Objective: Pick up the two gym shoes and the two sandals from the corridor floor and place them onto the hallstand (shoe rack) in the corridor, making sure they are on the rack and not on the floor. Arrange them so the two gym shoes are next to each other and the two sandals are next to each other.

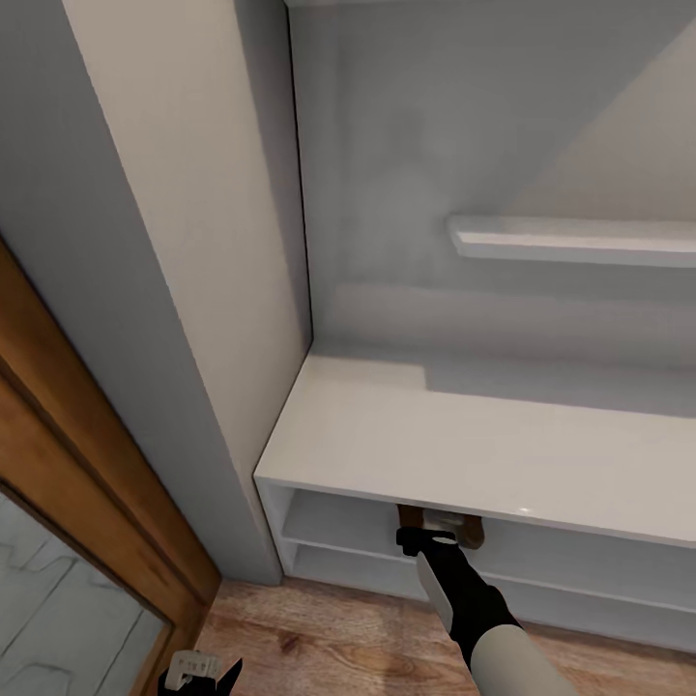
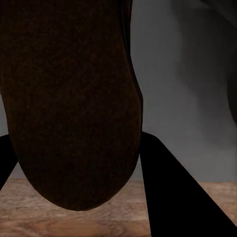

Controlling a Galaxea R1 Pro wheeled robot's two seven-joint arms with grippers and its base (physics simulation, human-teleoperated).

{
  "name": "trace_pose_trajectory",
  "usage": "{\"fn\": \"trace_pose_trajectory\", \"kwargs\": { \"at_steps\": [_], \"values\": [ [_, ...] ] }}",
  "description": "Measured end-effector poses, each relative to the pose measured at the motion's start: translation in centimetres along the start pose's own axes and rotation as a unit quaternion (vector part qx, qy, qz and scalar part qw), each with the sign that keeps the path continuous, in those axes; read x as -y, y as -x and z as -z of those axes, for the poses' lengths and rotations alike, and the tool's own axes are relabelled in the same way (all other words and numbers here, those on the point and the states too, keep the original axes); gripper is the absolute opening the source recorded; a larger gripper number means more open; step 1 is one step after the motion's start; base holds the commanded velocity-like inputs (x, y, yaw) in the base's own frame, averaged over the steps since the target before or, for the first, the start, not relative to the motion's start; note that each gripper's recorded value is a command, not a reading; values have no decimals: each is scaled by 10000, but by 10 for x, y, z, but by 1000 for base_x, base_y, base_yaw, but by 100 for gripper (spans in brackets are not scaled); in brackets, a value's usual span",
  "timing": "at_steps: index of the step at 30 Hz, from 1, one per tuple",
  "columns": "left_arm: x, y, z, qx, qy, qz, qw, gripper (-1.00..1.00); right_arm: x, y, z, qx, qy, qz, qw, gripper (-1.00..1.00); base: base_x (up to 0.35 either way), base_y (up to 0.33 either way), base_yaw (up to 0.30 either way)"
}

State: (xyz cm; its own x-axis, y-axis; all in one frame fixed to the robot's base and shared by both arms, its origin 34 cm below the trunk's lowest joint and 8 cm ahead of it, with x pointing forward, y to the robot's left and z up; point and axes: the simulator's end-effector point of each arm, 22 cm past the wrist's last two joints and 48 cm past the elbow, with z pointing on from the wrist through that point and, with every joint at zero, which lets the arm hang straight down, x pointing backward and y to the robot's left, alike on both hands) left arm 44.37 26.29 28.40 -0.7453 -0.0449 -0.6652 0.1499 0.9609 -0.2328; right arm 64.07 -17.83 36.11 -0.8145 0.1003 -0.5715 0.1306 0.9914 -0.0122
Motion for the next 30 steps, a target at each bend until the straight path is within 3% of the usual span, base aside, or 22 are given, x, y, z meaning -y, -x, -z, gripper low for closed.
{"fn": "trace_pose_trajectory", "kwargs": {
  "at_steps": [25,26,30],
  "values": [
    [0,0,0,0,0,0,10000,100,0,0,0,0,4,0,10000,-100,22,-12,0],
    [0,0,0,0,0,0,10000,100,0,0,0,0,4,0,10000,100,0,0,0],
    [0,0,0,0,0,0,10000,100,0,0,0,-3,7,-16,10000,100,0,0,0]
  ]
}}
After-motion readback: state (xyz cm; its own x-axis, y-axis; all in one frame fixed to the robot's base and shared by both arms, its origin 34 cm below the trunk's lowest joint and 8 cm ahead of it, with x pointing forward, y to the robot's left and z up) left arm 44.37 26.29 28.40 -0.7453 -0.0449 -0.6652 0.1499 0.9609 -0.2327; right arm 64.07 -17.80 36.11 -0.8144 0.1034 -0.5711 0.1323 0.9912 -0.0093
